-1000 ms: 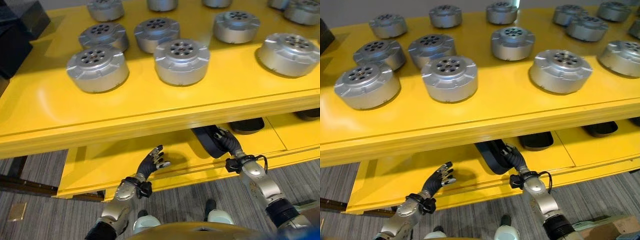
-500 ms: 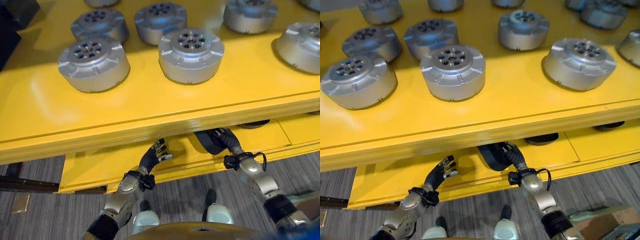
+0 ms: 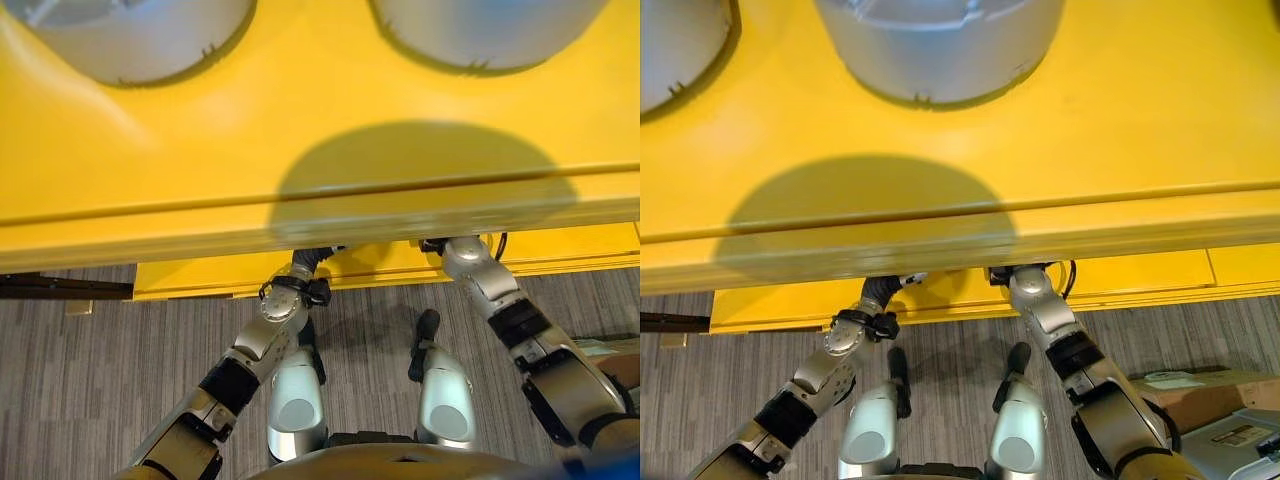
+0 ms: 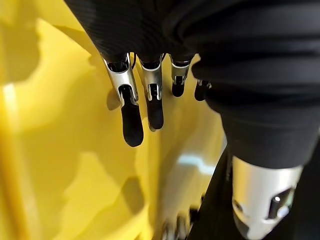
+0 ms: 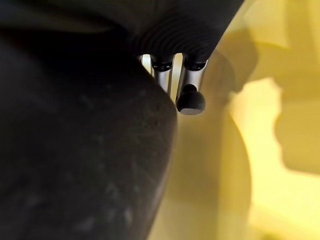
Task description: Move parts from the plastic box to the shelf.
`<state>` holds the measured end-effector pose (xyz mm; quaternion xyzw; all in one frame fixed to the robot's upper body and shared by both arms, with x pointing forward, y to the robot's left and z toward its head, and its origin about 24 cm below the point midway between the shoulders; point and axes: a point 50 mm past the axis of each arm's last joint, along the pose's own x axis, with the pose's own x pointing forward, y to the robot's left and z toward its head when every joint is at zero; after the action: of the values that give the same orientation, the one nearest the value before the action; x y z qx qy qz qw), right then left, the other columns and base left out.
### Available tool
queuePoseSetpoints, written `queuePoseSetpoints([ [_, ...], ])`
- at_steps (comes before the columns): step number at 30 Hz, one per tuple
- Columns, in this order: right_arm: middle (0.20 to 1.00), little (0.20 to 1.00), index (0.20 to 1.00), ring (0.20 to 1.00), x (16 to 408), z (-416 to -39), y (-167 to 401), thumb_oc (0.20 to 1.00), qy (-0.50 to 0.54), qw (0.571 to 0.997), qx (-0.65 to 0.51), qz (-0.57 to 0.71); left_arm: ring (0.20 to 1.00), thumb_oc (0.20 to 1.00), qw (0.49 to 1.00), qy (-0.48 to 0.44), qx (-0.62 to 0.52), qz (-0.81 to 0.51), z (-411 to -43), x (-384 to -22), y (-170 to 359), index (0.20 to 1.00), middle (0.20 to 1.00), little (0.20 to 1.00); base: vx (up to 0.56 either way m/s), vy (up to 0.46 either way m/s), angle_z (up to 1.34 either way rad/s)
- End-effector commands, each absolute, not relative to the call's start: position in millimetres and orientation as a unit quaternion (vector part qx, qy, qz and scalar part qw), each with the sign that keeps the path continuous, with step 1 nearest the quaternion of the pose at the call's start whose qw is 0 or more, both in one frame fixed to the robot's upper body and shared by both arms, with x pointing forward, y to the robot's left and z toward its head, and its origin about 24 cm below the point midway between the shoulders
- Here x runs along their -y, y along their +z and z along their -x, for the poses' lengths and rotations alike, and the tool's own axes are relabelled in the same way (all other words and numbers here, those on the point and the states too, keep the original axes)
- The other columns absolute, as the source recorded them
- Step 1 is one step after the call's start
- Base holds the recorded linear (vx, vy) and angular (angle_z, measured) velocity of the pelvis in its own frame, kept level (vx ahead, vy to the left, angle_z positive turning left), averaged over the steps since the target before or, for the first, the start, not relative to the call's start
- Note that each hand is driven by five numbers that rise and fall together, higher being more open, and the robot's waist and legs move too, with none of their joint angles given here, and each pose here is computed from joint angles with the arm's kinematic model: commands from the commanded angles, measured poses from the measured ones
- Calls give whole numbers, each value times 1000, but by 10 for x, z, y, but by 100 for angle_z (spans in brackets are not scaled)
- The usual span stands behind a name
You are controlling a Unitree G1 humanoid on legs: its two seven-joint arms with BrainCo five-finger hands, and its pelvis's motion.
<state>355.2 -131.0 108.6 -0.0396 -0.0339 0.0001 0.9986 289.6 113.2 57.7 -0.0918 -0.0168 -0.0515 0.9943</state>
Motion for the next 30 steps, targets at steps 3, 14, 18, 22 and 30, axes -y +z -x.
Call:
queuePoseSetpoints([
  [3,200,200,200,200,1359,-3628,1240,200,-45,997,64,-3,1000,1000,969,50,183,155,-2796,-1266,1106,1000,1000,1000,-67,-59,14],
  [14,200,200,200,200,1463,-3710,1323,200,-86,993,67,-35,1000,1000,861,120,461,177,-2479,-1434,1924,1000,1000,1000,-27,-44,12],
  [18,200,200,200,200,1448,-3711,1314,200,-82,994,65,-33,1000,1000,845,111,495,170,-2440,-1447,2018,1000,1000,1000,-3,3,2],
  [22,200,200,200,200,1471,-3712,1299,200,-82,994,61,-28,1000,1000,842,96,504,167,-2426,-1453,2046,1000,1000,1000,-8,4,0],
  [30,200,200,200,200,1542,-3769,1346,200,-85,994,52,-33,1000,1000,857,44,489,160,-2505,-1372,2038,1000,1000,1000,-65,-29,3],
])
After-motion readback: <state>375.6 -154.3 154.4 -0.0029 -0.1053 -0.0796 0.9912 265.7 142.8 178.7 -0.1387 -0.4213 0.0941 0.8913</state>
